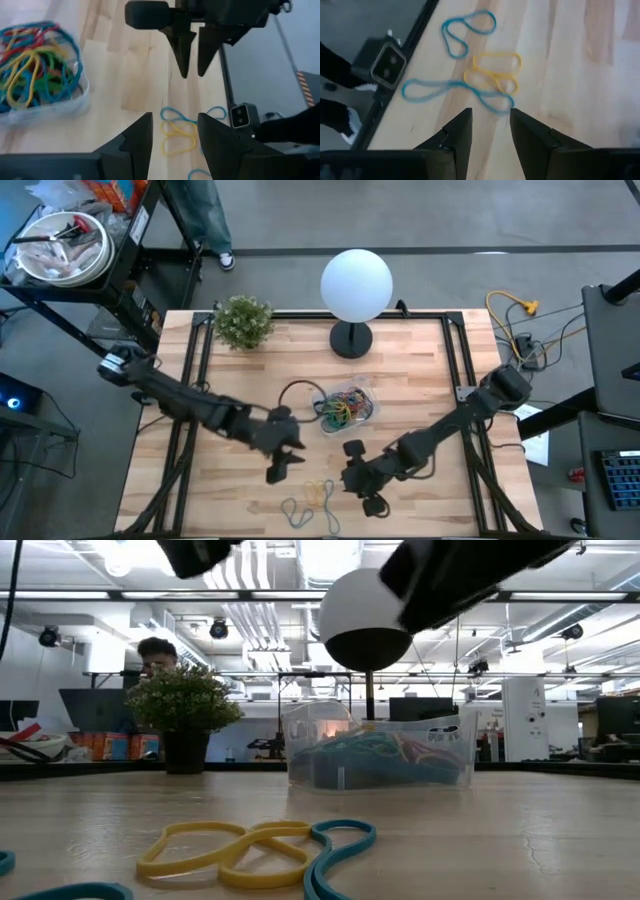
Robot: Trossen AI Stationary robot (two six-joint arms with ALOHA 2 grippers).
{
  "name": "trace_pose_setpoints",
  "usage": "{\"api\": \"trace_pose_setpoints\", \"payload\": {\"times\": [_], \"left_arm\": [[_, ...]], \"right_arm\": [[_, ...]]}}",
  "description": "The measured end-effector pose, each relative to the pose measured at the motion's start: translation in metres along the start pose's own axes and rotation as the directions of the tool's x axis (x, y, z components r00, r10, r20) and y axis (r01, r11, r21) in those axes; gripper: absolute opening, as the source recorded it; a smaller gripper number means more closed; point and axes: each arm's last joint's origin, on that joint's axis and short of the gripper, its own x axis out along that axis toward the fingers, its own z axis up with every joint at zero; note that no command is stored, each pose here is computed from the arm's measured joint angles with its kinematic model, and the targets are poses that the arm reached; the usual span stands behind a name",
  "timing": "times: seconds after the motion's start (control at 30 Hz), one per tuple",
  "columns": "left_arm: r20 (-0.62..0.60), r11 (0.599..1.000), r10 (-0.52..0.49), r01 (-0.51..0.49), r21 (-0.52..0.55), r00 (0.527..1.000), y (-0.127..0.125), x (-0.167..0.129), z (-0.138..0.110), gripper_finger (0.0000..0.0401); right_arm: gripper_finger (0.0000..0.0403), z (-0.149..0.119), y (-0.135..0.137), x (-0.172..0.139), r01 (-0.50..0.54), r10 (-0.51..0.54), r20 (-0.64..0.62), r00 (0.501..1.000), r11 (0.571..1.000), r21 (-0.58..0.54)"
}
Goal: Pick and place rubber bands into bin
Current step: Put the blue rubber band into the transparent bin
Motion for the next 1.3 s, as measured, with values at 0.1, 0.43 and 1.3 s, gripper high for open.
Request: {"api": "trace_pose_setpoints", "payload": {"times": [0.1,0.43,1.3], "left_arm": [[0.007,1.0,0.026,-0.026,-0.017,1.0,-0.015,-0.006,-0.011,0.014],[0.003,0.996,0.045,-0.045,-0.077,0.999,-0.051,-0.015,-0.042,0.014],[0.026,0.992,0.087,-0.084,-0.093,0.996,-0.06,-0.018,-0.052,0.014]], "right_arm": [[0.0127,-0.001,-0.005,0.012,-0.018,0.018,0.001,1.0,1.0,-0.025],[0.0127,-0.003,-0.01,0.055,-0.045,0.045,-0.01,0.999,0.998,-0.038],[0.0093,-0.009,-0.022,0.081,0.125,-0.095,-0.182,0.979,0.98,0.157]]}}
